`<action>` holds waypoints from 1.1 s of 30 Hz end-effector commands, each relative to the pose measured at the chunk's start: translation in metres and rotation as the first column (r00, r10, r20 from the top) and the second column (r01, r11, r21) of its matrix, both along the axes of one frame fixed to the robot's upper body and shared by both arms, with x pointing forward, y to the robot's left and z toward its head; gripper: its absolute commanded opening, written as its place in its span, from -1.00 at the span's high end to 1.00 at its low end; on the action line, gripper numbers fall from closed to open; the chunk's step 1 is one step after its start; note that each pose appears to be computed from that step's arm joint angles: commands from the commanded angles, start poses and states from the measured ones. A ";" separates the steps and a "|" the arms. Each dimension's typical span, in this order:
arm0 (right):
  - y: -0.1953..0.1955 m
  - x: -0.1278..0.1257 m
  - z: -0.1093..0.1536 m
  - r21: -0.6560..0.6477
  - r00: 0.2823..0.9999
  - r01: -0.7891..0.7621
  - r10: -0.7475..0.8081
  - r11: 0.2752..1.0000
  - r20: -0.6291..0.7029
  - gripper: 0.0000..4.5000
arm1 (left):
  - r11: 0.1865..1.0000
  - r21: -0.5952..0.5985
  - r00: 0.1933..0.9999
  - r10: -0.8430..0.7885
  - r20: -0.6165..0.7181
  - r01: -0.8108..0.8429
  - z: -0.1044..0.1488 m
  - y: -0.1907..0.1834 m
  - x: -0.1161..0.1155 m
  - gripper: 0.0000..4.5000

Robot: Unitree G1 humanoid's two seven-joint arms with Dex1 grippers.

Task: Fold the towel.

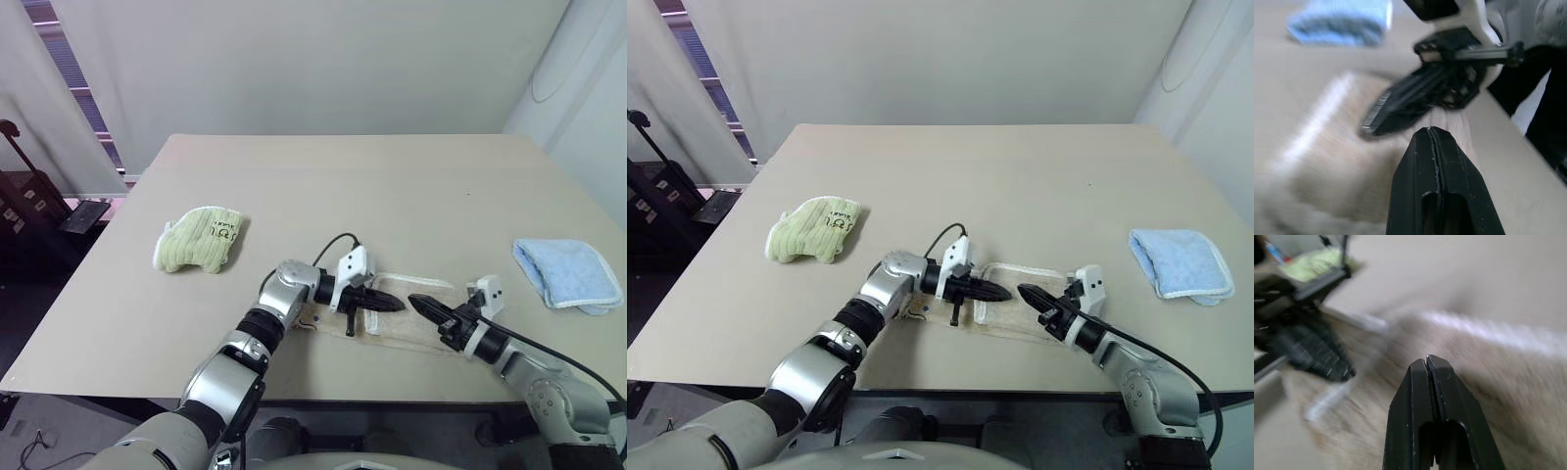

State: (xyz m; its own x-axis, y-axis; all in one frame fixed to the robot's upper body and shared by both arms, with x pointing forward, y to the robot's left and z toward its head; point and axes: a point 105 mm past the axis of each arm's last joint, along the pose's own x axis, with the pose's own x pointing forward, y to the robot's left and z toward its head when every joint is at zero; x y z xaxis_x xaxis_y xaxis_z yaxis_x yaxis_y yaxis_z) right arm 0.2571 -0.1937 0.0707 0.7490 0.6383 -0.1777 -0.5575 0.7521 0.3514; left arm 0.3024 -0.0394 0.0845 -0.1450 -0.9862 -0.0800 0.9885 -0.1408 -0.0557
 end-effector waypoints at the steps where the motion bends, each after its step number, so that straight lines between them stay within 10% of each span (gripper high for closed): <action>1: 0.005 -0.001 0.035 0.018 0.994 -0.045 0.043 0.999 0.098 1.00 | 0.996 -0.087 1.000 0.014 0.007 -0.014 0.035 0.026 0.006 0.83; 13: 0.034 0.010 0.041 0.090 0.994 -0.108 0.108 0.990 0.007 1.00 | 0.952 0.009 0.881 0.288 -0.376 -0.307 0.071 0.170 -0.005 -0.99; 33: 0.046 0.015 0.034 0.123 0.974 -0.180 0.194 0.976 -0.114 1.00 | 0.746 0.581 0.221 0.658 -0.720 -0.326 -0.032 0.205 -0.052 -0.99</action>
State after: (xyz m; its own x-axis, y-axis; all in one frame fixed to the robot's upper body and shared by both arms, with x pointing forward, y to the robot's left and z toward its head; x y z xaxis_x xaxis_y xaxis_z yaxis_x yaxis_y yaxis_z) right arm 0.2693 -0.1479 0.0938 0.5841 0.7833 -0.2126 -0.6124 0.5973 0.5179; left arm 0.2505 0.1606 0.0605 0.2123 -0.8641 -0.4565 0.2599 0.5002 -0.8260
